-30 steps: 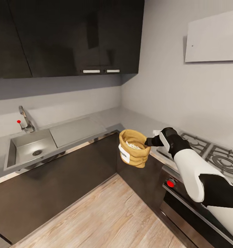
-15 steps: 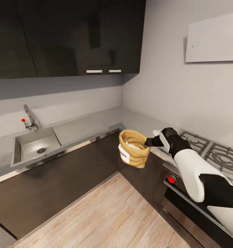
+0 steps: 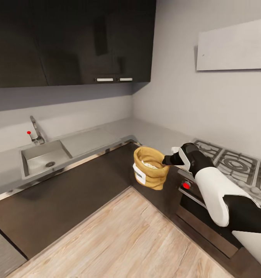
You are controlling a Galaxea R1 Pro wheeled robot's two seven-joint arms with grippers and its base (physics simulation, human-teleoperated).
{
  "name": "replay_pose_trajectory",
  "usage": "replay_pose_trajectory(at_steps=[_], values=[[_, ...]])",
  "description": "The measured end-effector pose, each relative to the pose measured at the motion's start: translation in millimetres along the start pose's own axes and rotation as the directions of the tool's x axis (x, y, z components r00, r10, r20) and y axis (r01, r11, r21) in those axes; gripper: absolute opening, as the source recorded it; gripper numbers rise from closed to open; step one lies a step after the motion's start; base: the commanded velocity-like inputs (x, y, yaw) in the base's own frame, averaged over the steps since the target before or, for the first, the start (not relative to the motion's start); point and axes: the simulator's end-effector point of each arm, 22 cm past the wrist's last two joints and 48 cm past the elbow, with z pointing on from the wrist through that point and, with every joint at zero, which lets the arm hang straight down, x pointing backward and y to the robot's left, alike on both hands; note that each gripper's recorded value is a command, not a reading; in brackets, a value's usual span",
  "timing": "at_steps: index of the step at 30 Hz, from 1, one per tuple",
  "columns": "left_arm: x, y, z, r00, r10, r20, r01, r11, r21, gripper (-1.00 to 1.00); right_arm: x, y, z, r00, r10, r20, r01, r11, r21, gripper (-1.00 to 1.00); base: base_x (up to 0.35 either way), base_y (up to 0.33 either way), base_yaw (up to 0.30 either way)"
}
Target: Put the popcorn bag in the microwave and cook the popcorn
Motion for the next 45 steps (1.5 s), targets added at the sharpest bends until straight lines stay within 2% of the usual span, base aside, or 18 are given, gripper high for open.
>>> replay_pose_trajectory(at_steps=[10,17,45], values=[[-0.5,0.5,-0.1,1.000,0.001,0.002,-0.001,1.000,0.000,1.00,-0.4,-1.2,-0.7,1.000,0.000,0.002,0.000,1.000,0.003,-1.00,-0.199,0.033,-0.215],[-3.0,-0.3,-0.1,1.000,0.002,0.008,-0.002,1.000,0.003,1.00,-4.1,-9.1,-6.8,1.000,0.004,0.011,-0.004,1.000,0.014,-1.00,-0.003,0.000,-0.011],[-19.0,-8.2,-0.8,0.999,0.012,0.050,-0.013,1.000,0.022,1.00,-20.8,-7.1,-35.2,0.998,-0.001,0.056,0.000,1.000,0.015,-1.00,0.000,0.000,0.000]])
